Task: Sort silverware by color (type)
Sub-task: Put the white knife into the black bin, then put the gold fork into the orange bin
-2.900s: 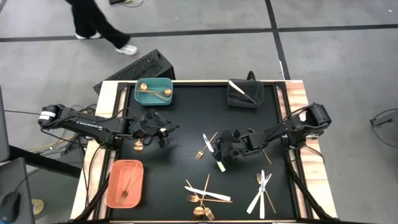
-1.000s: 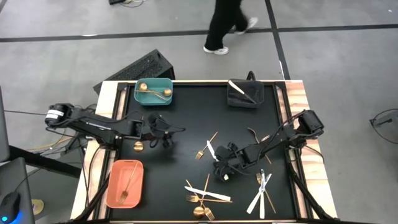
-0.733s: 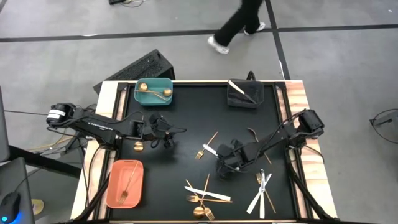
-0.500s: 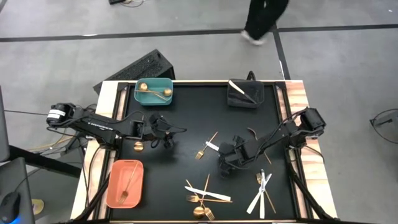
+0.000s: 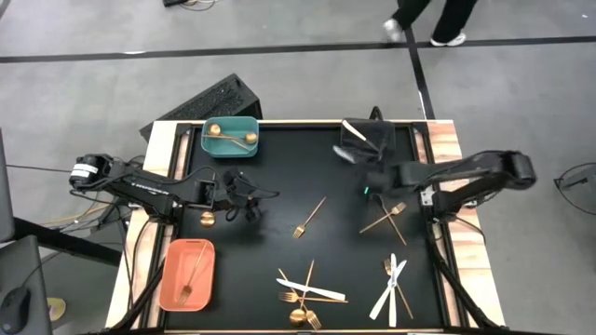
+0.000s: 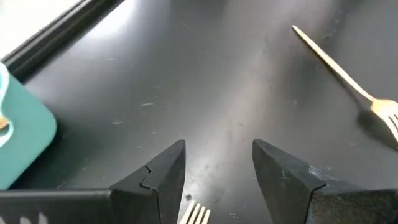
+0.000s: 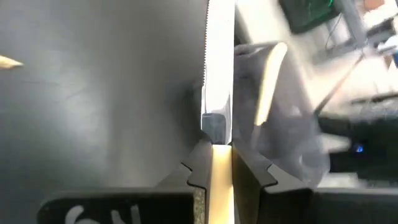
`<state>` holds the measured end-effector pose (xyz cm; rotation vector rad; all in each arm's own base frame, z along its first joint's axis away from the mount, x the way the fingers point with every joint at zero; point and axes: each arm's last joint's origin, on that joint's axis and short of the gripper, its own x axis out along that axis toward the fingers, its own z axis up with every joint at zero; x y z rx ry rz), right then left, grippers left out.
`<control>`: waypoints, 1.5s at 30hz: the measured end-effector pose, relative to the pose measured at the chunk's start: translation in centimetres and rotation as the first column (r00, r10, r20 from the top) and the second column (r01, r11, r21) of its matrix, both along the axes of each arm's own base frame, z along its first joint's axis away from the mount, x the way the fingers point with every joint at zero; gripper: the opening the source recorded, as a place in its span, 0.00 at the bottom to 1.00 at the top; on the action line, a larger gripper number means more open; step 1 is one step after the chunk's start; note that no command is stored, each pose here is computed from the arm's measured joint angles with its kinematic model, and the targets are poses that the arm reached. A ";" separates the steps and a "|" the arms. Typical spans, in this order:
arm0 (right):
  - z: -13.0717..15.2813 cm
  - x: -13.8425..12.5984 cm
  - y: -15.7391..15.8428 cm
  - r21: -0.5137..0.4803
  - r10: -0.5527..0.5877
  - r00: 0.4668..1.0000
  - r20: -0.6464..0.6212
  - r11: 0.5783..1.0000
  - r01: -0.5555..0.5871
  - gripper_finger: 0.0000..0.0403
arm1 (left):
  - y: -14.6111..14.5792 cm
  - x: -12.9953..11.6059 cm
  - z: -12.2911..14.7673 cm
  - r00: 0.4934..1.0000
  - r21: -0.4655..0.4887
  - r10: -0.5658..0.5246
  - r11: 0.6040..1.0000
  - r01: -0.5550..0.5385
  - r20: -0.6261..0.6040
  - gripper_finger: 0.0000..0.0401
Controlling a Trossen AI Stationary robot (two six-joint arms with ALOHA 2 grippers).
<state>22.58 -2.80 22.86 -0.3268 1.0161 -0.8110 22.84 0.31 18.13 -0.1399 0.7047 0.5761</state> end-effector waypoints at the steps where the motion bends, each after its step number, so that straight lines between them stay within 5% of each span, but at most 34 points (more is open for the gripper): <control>1: 0.4 -0.4 -1.0 -0.010 0.011 0.999 0.033 1.000 -0.011 0.16 | 0.0 0.0 0.0 1.000 0.009 0.009 1.000 -0.009 0.001 0.43; 9: 1.2 -4.0 -7.7 -0.063 0.109 0.955 0.276 0.993 -0.095 0.16 | 0.1 0.0 0.1 1.000 0.048 0.029 0.998 -0.029 -0.004 0.43; 25: -2.6 -4.7 -13.3 0.001 0.093 0.992 0.090 0.996 -0.093 0.32 | 0.2 0.3 0.4 0.999 0.064 0.023 0.998 -0.025 0.036 0.43; 33: -2.1 -3.5 -11.3 0.155 -0.085 0.927 0.367 0.988 0.029 0.39 | 0.1 -0.1 0.0 1.000 0.042 0.022 0.999 -0.022 -0.007 0.43; 40: -1.7 -1.1 -6.9 0.297 -0.071 0.853 0.517 0.949 -0.101 0.36 | 0.2 -0.8 -0.6 0.995 0.020 0.023 1.000 -0.021 -0.099 0.43; 45: -1.3 0.7 -3.3 0.308 -0.011 0.796 0.605 0.925 -0.221 0.34 | 1.7 -1.8 -1.3 0.975 -0.050 0.063 0.996 -0.075 -0.214 0.43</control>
